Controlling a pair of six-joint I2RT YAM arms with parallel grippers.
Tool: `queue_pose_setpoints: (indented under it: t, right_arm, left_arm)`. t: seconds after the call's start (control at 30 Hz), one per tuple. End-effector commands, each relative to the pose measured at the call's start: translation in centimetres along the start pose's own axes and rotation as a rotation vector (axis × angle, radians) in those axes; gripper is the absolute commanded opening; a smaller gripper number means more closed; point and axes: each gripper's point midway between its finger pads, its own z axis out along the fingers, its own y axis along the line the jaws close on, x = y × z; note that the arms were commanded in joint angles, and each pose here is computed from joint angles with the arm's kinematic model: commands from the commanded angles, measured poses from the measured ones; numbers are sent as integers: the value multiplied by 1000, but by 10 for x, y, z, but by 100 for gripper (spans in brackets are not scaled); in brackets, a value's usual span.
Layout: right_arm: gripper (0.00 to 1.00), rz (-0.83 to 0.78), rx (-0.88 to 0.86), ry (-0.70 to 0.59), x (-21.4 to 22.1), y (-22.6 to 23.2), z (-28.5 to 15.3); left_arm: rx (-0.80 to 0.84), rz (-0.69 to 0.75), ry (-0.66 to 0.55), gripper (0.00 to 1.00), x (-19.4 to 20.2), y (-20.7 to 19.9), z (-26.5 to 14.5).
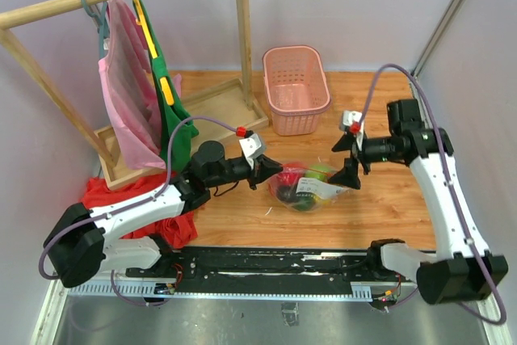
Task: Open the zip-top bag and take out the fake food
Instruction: Adjust the zipper food storage bag at the center of the board.
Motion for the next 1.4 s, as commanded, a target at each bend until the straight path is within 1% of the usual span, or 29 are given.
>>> queue_pose_setpoints:
  t: [0.0, 0.07, 0.17, 0.2, 0.3, 0.33, 0.4, 0.5, 0.57, 0.83, 0.97, 1.03, 1.07, 1.1, 1.17, 1.2, 1.23, 1.3, 1.37]
  right_arm:
    - [98, -38, 75, -94, 8, 15, -5]
    - [98, -87, 121, -116, 12, 17, -4]
    - [100, -68, 184, -122, 23, 11, 0]
    - [95, -53, 194, -111, 27, 8, 0]
    - [76, 2, 185, -65, 38, 4, 3]
    - [72, 6, 180, -55, 41, 2, 3]
    - [65, -13, 185, -43, 44, 0, 3]
    - [64, -38, 190, -29, 44, -6, 3]
    - [61, -57, 186, -20, 44, -10, 3]
    - [26, -105, 165, 38, 50, -21, 3]
    - [2, -142, 209, 59, 49, -31, -1]
    - [1, -164, 221, 58, 43, -33, -5]
    - [1, -178, 218, 53, 39, -31, -6]
    - [1, -199, 206, 49, 36, -27, -8]
    - [1, -243, 186, 33, 24, -20, -12]
    - [1, -262, 171, 26, 18, -16, -14]
    - [1, -273, 160, 17, 13, -12, -16]
    - [1, -282, 136, -2, 2, -6, -17]
    - [1, -280, 114, -26, -6, -1, -16]
  left_arm:
    - [-46, -25, -112, 0, -24, 1, -8]
    - [-57, -26, -112, 0, -23, 2, -11]
    - [-62, -24, -113, 0, -23, 2, -12]
    - [-61, -24, -111, 0, -23, 3, -12]
    - [-60, -27, -108, 0, -21, 3, -11]
    - [-60, -28, -107, 0, -20, 3, -11]
    - [-56, -28, -106, 0, -20, 2, -10]
    - [-51, -24, -106, 0, -20, 1, -10]
    - [-47, -23, -107, 0, -20, 0, -11]
    - [-49, -32, -110, 0, -19, -1, -14]
    - [-55, -40, -117, 0, -21, 0, -14]
    - [-61, -50, -121, 1, -23, 1, -14]
    - [-63, -58, -123, 3, -25, 0, -15]
    - [-64, -64, -126, 12, -27, 0, -15]
    - [-83, -85, -143, 36, -39, 2, -18]
    - [-95, -99, -149, 45, -46, 3, -19]
    - [-102, -102, -157, 53, -54, 3, -20]
    - [-110, -96, -171, 62, -69, 3, -23]
    - [-95, -72, -181, 66, -84, 0, -24]
